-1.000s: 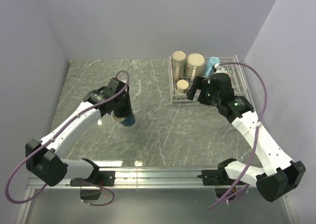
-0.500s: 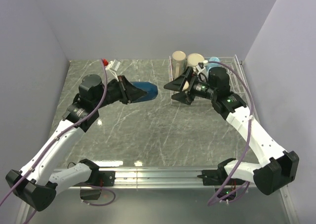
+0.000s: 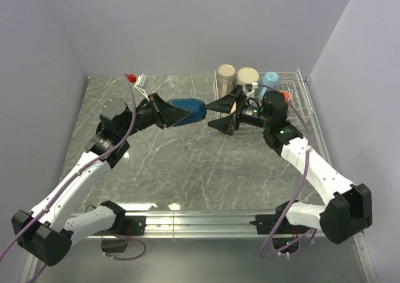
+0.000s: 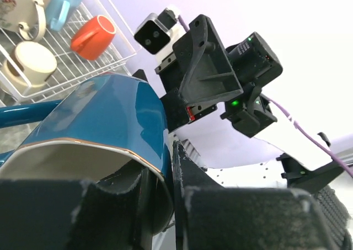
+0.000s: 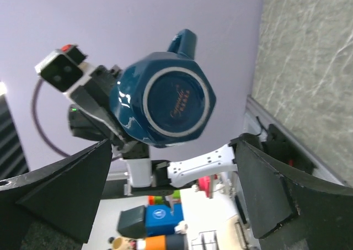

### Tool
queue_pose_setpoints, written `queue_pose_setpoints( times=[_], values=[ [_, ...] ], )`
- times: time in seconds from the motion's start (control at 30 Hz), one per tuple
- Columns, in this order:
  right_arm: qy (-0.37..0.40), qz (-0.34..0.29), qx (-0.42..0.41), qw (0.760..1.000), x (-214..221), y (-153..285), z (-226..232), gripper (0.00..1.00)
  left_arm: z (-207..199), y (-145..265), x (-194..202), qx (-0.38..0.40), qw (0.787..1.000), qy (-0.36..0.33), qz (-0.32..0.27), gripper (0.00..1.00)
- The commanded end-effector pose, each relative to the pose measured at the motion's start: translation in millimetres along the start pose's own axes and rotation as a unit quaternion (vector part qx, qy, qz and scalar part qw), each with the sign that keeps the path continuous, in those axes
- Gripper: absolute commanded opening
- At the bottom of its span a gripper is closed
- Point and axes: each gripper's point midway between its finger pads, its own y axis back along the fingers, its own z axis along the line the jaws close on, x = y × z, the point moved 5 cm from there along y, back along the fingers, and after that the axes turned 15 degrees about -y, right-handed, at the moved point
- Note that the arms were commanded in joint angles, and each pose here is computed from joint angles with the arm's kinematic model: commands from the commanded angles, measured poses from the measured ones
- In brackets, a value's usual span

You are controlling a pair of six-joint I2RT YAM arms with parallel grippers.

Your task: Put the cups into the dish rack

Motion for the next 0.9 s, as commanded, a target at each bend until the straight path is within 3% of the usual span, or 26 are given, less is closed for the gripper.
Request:
queue_pose_setpoints(
  times=[0.0,0.87],
  values=[
    [0.004,0.032,-0.050,0.998,10.7,0.1,16.7,1.00,-34.3,10.7,-32.9,0.077,0.993,-0.038,-0.081,0.01],
    [-0.041,0.093,-0.114,0.988,20.2,-40.6,44.1,1.00,-36.6,19.0,-23.1,0.101,0.989,-0.015,-0.102,0.00]
  ],
)
